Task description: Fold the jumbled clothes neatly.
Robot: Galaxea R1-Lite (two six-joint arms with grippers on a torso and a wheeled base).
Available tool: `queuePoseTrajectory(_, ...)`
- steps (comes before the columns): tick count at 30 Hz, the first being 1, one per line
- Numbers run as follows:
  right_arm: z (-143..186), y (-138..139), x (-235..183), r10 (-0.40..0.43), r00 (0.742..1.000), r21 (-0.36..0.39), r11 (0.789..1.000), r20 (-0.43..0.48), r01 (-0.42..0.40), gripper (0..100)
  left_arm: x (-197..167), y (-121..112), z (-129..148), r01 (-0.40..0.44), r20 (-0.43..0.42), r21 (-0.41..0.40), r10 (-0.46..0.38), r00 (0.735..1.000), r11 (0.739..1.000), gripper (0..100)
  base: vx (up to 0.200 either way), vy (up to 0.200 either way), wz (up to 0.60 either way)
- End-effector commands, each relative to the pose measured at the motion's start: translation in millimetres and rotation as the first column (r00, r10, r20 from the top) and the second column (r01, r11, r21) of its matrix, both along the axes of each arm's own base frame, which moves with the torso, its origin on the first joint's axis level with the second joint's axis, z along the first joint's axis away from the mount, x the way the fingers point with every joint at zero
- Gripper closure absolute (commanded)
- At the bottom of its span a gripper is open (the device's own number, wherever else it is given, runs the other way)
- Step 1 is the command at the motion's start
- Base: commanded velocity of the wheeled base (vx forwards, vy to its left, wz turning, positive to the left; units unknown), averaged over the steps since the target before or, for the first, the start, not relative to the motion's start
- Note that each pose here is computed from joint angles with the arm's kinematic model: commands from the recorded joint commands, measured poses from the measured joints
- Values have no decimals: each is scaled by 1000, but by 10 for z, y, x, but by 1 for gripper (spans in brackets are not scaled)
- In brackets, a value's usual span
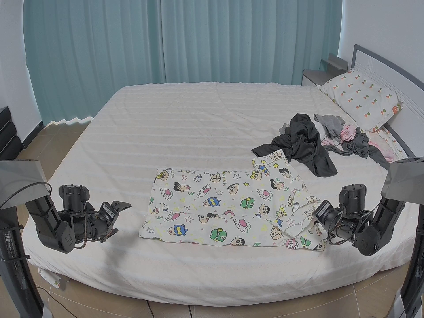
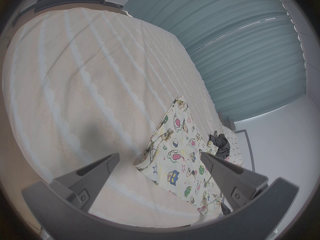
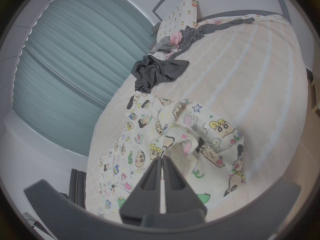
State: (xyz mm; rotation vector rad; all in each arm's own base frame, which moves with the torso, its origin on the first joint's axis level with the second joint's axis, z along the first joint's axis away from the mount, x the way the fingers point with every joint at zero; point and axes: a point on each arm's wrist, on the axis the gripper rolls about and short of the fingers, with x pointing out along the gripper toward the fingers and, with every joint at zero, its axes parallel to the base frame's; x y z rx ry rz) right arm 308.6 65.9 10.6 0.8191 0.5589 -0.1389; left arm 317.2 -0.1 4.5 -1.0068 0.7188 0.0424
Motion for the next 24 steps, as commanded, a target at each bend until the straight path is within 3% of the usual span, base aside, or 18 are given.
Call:
queuePoseTrajectory(1,294,8,55,2,999,-15,1000,46,-2,100,0,1,-5,0,-2,0,0,1000,1000,0,0,0,0)
queuePoseTrajectory(7,467,78,102,11,1000,-68,998,11,-10,100,0,1,-5,0,-2,0,0,1000,1000,0,0,0,0)
queuePoseTrajectory(24,997,225,165,47,993,-98,994,-110,-58,100,0,1,-10,6,-1,8,-6,1000,1000,0,0,0,0)
